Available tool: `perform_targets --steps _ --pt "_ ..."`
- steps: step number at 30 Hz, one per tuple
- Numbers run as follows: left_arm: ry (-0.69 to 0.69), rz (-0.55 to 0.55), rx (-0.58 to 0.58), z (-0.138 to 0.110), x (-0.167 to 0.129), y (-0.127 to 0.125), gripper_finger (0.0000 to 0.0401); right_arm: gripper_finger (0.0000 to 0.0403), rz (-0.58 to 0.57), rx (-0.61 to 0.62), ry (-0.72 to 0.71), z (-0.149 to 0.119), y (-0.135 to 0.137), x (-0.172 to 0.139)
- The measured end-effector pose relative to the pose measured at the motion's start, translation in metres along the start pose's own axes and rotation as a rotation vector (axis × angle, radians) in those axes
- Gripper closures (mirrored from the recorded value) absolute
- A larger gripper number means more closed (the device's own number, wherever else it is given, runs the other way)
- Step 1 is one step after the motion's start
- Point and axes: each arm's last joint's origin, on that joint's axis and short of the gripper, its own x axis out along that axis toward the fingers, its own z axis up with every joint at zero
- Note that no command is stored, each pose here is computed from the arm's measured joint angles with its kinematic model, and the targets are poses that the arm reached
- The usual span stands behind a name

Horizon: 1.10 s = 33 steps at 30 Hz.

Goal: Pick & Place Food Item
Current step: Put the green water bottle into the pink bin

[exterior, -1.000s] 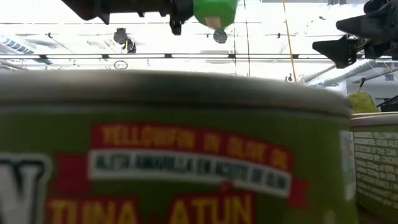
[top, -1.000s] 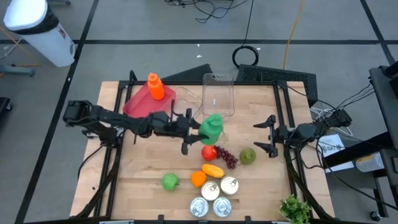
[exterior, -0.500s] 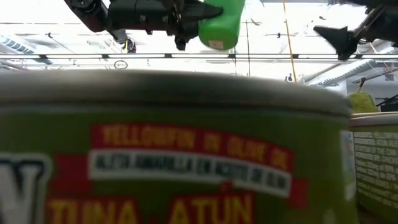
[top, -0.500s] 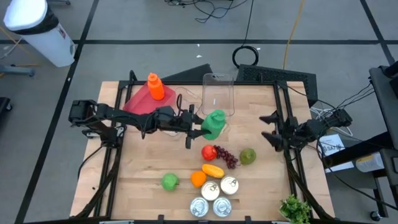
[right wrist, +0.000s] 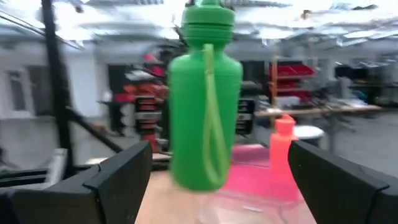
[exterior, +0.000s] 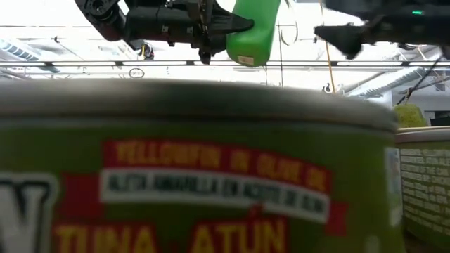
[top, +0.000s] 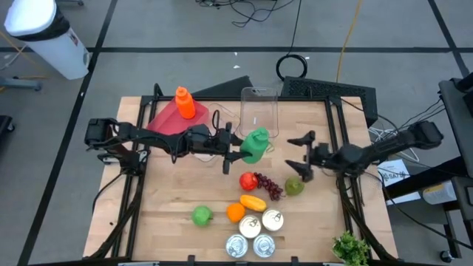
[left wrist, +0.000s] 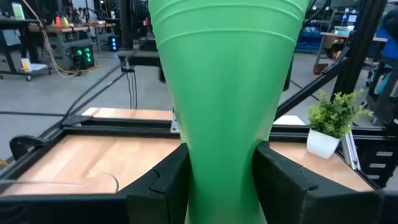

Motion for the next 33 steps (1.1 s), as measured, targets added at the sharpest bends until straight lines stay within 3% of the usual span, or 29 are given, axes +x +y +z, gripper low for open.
perform_targets --steps 4,11,17,20,26,30,33 --pt "0.003 -0.005 -0.009 -0.001 0.0 -0.002 0.024 0.0046 -0.024 0.041 0.046 0.003 0.001 0.041" --pt "0.006 -0.017 -0.001 -0.001 0.001 -0.005 0.0242 0.0046 0.173 0.06 0.046 0.006 0.006 0.102" --pt "0.019 -0.017 -0.001 -0.002 0.001 -0.007 0.0237 0.0057 0.126 0.053 0.063 -0.004 0.01 0.126" --pt "0.026 -0.01 -0.001 -0.001 -0.001 -0.007 0.0236 0.0102 0.073 0.046 0.096 -0.008 0.009 0.127" --pt "0.116 0.022 -0.011 0.009 -0.015 -0.008 0.0234 0.0248 0.078 0.05 0.166 -0.003 0.009 0.12" --pt "0.165 0.042 -0.016 0.022 -0.032 -0.01 0.0228 0.0263 0.083 0.017 0.233 0.001 0.009 0.114" --pt "0.108 0.037 -0.044 0.038 -0.043 -0.013 0.0227 0.0282 0.095 0.013 0.312 -0.004 0.009 0.111"
